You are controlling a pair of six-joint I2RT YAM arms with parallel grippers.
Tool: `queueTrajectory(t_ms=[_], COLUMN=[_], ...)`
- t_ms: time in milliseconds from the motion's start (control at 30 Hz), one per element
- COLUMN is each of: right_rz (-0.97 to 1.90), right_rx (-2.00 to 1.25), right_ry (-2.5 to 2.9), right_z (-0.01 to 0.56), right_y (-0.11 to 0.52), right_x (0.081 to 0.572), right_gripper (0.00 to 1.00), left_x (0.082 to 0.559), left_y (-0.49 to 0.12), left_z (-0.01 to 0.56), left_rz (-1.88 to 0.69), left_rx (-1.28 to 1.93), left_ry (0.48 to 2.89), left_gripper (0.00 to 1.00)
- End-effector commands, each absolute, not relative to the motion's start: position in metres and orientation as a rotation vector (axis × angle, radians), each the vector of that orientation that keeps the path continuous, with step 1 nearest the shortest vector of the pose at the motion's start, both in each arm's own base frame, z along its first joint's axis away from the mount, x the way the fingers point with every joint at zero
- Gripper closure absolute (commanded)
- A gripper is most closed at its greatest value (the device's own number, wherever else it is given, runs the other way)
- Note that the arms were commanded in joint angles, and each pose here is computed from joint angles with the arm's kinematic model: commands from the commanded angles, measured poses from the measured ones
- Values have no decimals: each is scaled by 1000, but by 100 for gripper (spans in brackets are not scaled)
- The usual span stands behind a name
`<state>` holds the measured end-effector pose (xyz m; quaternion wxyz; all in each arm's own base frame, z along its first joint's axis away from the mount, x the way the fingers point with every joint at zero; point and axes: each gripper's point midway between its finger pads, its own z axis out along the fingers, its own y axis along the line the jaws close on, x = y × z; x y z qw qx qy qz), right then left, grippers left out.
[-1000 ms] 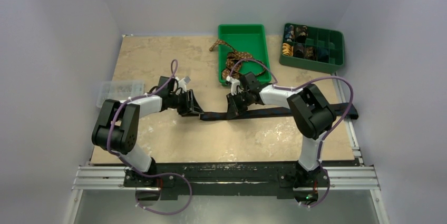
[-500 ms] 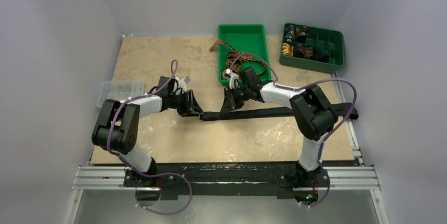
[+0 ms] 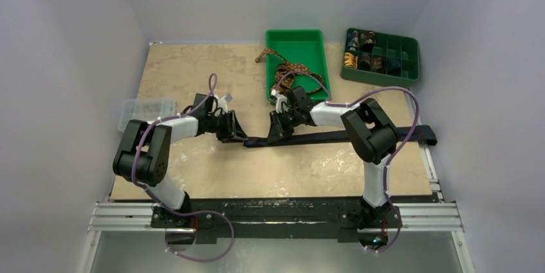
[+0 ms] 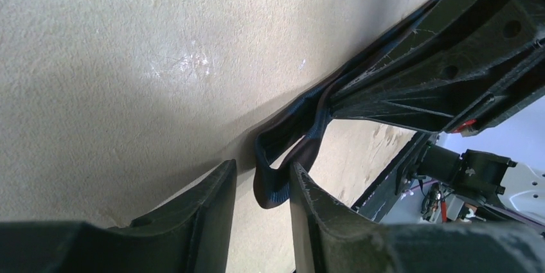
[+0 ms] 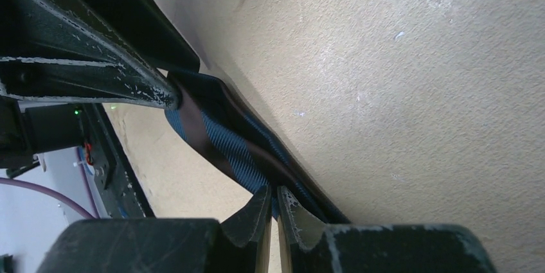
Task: Roll the ties
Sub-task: Roll the tie at the center of the board.
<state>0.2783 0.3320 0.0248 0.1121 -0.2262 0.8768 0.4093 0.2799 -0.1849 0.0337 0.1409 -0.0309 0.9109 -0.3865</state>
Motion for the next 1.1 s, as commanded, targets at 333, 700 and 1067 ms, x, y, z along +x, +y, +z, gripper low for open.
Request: queueTrajectory(t_ms=[333, 700, 1067], right_rz=[1041, 1076, 1146], right_rx=[-713, -708, -705], right_ry=[2596, 2581, 2483], right_z=[-4, 0, 45], right_y=[320, 323, 329], right_x=[286, 284, 290], right_gripper=[90, 90, 87], left_x=[288, 305, 294], left_y=[-250, -288, -270], left_z=[103, 108, 97], left_rz=[-1406, -1515, -1429], left_rx=[76, 89, 68], left_ry=[2407, 2387, 2436], left_gripper=[98, 100, 100])
